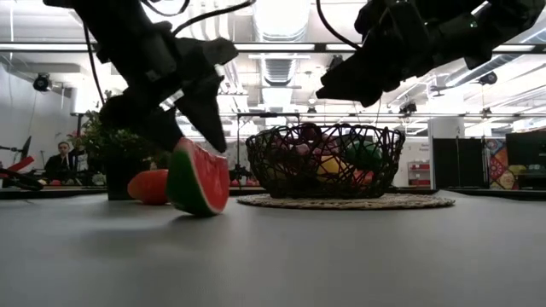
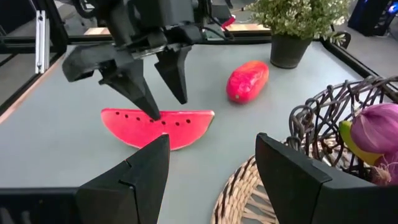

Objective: Build produce basket
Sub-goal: Put the watermelon into the black wire basket

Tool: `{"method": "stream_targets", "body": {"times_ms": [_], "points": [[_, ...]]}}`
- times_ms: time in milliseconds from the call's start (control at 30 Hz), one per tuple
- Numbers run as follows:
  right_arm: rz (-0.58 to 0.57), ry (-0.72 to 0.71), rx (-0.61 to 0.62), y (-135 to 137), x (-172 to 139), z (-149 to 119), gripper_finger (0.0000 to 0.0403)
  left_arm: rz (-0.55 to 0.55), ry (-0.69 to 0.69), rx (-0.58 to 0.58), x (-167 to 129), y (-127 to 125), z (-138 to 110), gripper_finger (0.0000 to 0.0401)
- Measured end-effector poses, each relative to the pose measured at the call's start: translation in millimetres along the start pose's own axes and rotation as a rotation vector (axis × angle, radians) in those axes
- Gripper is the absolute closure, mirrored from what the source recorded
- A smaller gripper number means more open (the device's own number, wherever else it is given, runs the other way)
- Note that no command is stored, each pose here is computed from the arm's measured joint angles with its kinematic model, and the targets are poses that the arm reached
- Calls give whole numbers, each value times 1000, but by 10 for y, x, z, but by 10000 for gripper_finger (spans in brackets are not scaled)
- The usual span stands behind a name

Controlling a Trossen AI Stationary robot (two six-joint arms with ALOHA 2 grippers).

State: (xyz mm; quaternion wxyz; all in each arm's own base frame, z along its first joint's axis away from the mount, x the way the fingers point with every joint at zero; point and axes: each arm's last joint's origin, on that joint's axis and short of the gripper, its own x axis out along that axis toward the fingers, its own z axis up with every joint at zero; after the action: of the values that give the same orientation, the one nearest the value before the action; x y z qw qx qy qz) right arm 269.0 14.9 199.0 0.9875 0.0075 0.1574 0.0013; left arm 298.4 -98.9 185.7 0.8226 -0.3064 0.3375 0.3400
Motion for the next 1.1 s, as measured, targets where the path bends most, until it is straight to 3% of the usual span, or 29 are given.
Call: {"method": "stream_targets", "body": {"times_ms": [200,333,667,867,1100], "points": [[0,-2,0,0,0,1,182,7,20,7,86,-11,-56,166],[0,-1,-1,0,0,1,182,14,24,10,160,-31,-99,196],[0,-7,12,0,0,7,182,14,9,64,144,-40,-91,378],[9,-21,76,3,0,21,166,-38,-116,187,52,-140,-112,373],[90,-163,17,118,120,55,108,-258,-370,435,-131,-477,-27,376]]}}
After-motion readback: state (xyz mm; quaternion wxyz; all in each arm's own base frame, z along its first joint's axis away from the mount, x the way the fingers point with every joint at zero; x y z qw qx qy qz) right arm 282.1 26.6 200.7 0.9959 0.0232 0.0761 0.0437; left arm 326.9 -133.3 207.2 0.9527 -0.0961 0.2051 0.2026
